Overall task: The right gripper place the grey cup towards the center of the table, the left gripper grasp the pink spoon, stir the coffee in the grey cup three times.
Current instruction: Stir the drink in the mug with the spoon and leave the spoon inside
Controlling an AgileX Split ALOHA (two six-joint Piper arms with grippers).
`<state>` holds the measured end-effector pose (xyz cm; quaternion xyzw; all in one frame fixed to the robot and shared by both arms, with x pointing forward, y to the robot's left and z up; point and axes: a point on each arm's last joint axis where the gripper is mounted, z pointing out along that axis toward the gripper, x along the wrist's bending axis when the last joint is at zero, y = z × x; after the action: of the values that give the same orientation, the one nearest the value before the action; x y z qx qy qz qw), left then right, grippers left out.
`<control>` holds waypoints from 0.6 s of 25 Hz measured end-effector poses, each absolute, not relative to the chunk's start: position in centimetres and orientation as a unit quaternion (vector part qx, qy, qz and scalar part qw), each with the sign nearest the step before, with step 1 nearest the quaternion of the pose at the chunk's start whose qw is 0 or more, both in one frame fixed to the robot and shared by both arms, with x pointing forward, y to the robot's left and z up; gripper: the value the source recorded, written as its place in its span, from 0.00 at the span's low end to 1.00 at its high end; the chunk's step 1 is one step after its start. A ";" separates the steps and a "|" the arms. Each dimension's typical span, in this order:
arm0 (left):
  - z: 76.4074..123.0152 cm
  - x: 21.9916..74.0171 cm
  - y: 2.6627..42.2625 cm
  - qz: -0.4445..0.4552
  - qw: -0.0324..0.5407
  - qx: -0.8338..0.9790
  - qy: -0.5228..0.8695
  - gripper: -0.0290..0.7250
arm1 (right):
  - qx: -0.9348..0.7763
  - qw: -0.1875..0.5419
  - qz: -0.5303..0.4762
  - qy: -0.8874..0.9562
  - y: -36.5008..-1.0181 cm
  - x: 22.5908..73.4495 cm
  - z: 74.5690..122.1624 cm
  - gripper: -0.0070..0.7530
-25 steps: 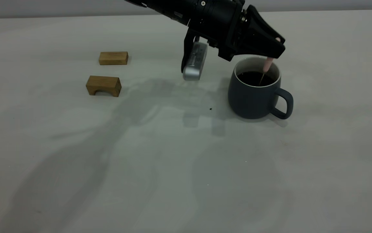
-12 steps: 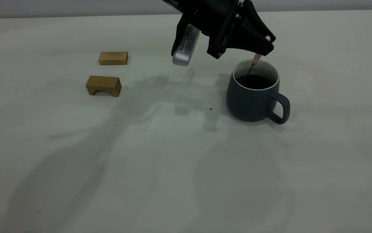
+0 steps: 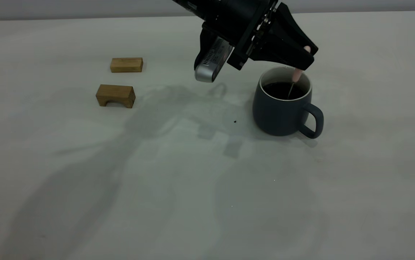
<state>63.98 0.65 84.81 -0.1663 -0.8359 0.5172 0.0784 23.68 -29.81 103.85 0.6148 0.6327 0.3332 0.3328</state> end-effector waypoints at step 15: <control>83.6 66.0 1.7 0.512 -0.013 -0.168 -0.842 0.27 | 0.615 0.333 0.333 0.633 -29.8 23.7 103.8 0.32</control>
<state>65.99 1.73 83.62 -0.1676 -0.8423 0.5121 -0.0125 23.68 -29.81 103.85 0.6148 0.6327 0.3332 0.3328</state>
